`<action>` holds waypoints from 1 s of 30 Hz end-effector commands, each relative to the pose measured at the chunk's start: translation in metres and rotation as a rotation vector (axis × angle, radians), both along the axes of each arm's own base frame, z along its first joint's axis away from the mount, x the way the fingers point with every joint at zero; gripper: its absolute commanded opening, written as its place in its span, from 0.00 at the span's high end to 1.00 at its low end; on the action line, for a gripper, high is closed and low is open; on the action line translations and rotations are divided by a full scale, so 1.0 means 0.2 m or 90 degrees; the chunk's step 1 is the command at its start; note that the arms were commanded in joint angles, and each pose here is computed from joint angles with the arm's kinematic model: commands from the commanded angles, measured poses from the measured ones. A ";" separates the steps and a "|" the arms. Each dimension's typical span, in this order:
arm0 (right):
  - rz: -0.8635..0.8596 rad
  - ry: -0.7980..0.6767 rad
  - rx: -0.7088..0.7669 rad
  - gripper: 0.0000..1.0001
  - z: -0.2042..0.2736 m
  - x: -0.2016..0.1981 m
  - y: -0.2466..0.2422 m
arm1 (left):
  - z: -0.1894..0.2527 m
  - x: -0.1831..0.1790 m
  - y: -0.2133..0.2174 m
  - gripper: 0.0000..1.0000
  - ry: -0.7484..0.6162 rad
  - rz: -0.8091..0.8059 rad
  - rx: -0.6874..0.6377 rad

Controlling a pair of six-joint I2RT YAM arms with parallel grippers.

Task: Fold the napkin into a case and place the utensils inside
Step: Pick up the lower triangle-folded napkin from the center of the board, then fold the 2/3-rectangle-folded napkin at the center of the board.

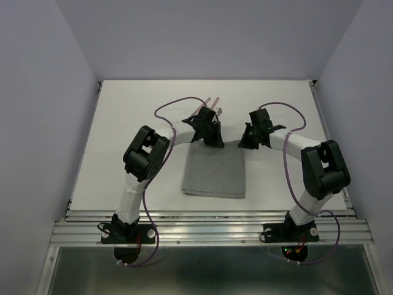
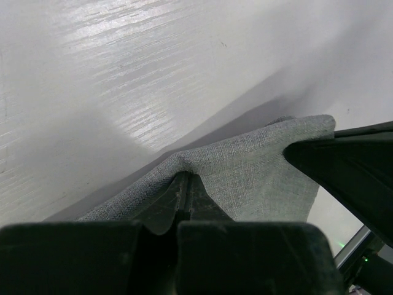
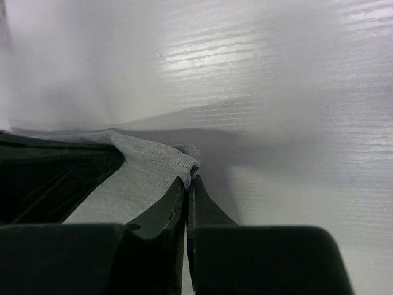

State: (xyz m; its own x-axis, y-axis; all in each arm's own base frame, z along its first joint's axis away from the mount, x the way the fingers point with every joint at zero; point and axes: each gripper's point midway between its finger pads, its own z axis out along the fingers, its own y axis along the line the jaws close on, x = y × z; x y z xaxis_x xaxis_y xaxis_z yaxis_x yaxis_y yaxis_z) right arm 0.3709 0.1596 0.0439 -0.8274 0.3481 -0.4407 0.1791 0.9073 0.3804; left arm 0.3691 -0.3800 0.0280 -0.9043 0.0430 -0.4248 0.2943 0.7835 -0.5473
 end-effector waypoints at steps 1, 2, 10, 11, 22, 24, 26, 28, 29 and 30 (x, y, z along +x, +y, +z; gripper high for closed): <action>0.016 -0.050 0.040 0.99 0.18 0.02 0.04 | -0.09 -0.05 0.09 1.00 0.029 0.011 0.031; 0.020 -0.051 0.049 0.99 0.20 0.02 0.05 | -0.09 -0.06 0.09 1.00 0.030 0.011 0.032; 0.045 -0.060 0.109 0.99 0.28 0.02 0.19 | -0.10 -0.06 0.10 1.00 0.029 0.010 0.034; 0.045 -0.059 0.115 0.99 0.29 0.01 0.21 | -0.11 -0.06 0.10 1.00 0.030 0.011 0.034; 0.054 -0.038 0.129 0.99 0.26 0.05 0.44 | -0.11 -0.06 0.10 1.00 0.028 0.012 0.036; 0.039 -0.034 0.127 0.99 0.25 0.06 0.45 | -0.11 -0.06 0.11 1.00 0.028 0.013 0.038; 0.010 -0.020 0.121 0.99 0.20 0.07 0.44 | -0.11 -0.07 0.11 1.00 0.028 0.012 0.038; -0.022 -0.004 0.126 0.99 0.16 0.07 0.43 | -0.11 -0.07 0.11 1.00 0.027 0.013 0.037; -0.034 0.004 0.121 0.99 0.14 0.07 0.42 | -0.09 -0.07 0.11 1.00 0.025 0.013 0.036; -0.049 0.008 0.110 0.99 0.11 0.08 0.40 | -0.08 -0.07 0.12 1.00 0.021 0.014 0.035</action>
